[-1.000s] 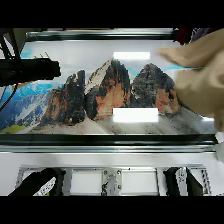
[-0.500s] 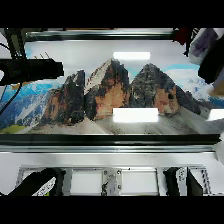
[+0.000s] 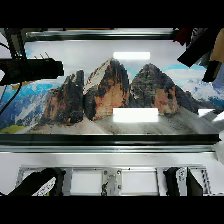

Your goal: Fold the clothes and pants, and hang the long-sleeved shirts on hangers.

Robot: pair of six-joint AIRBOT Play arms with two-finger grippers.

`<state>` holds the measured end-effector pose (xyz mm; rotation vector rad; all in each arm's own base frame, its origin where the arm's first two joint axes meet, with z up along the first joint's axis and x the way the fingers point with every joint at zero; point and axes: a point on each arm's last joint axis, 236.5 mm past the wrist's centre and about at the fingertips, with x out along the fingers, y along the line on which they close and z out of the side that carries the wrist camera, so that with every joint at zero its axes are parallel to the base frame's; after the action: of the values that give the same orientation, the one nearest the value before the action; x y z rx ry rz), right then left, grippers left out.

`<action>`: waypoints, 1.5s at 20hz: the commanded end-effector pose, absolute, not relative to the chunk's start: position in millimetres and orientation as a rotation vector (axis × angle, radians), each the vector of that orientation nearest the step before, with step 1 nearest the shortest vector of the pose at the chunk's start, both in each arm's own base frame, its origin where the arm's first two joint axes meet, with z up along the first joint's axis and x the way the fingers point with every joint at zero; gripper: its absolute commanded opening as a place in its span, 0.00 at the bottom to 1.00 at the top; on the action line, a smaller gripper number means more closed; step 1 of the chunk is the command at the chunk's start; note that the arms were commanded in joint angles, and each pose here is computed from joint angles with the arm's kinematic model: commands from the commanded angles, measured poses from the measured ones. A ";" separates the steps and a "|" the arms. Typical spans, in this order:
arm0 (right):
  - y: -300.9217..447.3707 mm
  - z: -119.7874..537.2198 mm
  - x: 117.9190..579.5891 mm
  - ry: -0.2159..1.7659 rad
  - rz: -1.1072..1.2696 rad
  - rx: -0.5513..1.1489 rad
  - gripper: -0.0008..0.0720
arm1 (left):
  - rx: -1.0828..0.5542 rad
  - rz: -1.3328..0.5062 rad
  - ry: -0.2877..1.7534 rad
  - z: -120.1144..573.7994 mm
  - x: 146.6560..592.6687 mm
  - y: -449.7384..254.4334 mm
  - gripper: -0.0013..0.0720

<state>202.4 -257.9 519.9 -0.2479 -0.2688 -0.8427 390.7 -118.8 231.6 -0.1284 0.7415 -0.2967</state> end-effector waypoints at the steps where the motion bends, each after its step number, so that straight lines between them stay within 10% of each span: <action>1: -258.4 528.4 197.3 -0.304 -0.861 -0.263 0.03 | -0.129 -0.296 0.743 231.2 390.8 -118.6 0.04; 30: -389.1 477.3 168.3 -0.272 -1.101 -0.143 0.03 | -0.144 -0.290 0.769 227.2 387.1 -118.5 0.04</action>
<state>171.5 -378.0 485.1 -0.1796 -0.2726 -1.0878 387.0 -118.9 227.5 -0.1357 0.7664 -0.2945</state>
